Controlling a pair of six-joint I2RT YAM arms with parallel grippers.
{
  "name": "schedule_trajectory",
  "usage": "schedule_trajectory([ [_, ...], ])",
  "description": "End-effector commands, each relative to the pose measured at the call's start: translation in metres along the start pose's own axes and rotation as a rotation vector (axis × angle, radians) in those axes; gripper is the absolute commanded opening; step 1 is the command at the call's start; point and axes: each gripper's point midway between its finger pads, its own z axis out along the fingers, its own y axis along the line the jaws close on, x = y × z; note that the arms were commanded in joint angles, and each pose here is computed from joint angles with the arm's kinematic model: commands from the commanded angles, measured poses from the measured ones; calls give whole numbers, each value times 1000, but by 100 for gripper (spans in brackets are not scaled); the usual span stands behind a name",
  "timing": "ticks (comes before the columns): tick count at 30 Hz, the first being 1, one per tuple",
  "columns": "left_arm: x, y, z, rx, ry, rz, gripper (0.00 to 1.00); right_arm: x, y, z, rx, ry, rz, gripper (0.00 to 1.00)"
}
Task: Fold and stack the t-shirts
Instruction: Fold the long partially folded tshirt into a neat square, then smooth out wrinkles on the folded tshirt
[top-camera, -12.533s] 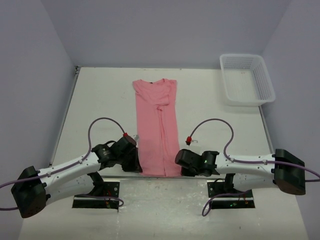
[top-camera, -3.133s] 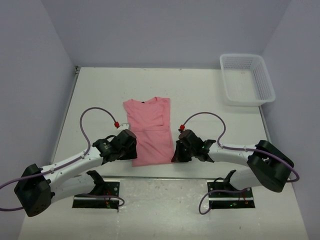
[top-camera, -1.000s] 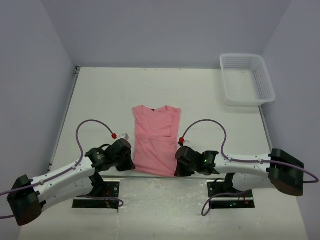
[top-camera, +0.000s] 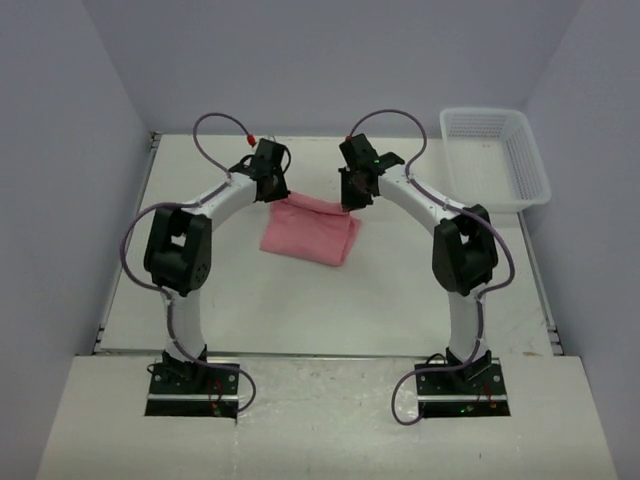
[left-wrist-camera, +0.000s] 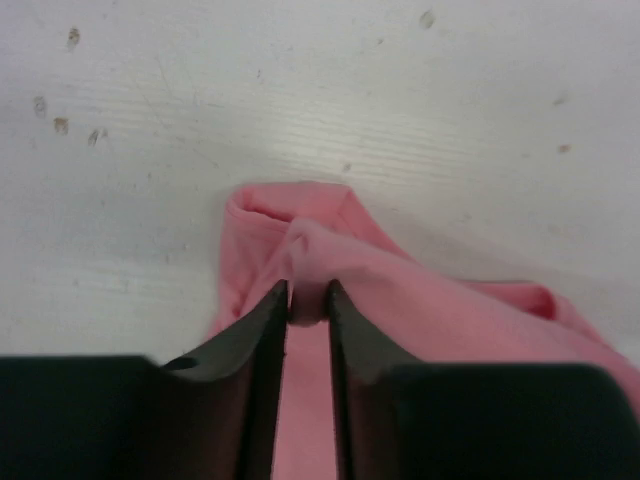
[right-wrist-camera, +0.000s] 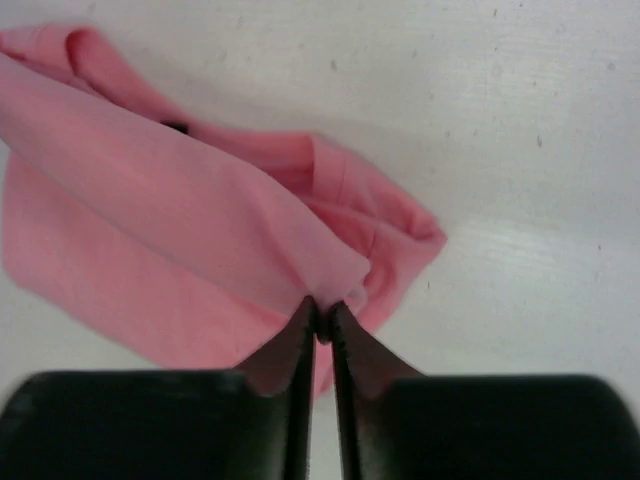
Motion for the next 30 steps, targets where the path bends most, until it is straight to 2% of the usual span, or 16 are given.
schedule_trajectory([
  [1,1,4,50,44,23,47,25,-6,-6,36,-14,90,-55,12],
  [2,10,4,72,63,39,60,38,-19,-5,41,-8,51,-61,45],
  [3,5,1,82,92,16,78,48,-23,-11,53,32,38,-59,61],
  [5,-5,-7,89,133,-54,107,56,-40,-11,51,36,-18,-63,84],
  [7,-18,-10,74,169,-128,142,58,-58,-12,35,41,-99,-81,85],
  [8,-28,-12,65,170,-168,145,100,-62,-14,29,44,-115,-89,86],
  [12,-66,-8,-7,155,-381,133,100,-67,-24,-13,68,-177,-84,87],
  [16,-74,-9,-59,163,-492,134,100,-56,-30,-26,72,-181,-73,89],
  [18,-76,-15,-70,186,-489,129,100,-46,-30,-24,62,-146,-80,87],
  [20,-68,-17,-68,180,-438,161,95,-38,-31,-21,63,-122,-82,83],
  [21,-67,-24,-66,206,-416,178,89,-36,-28,-19,39,-118,-83,36],
  [22,-63,-26,-63,216,-396,189,61,-26,-27,-15,26,-94,-73,0],
  [24,-58,-40,-55,275,-361,213,6,-12,-6,-15,-106,-31,-65,0],
  [25,-46,-36,-46,258,-295,223,0,-7,2,-14,-153,-8,-48,0],
  [27,-39,-49,-33,317,-235,223,0,-2,31,-21,-311,12,-47,0],
  [30,-27,-65,-22,430,-173,214,0,5,50,-25,-431,49,-20,0],
])
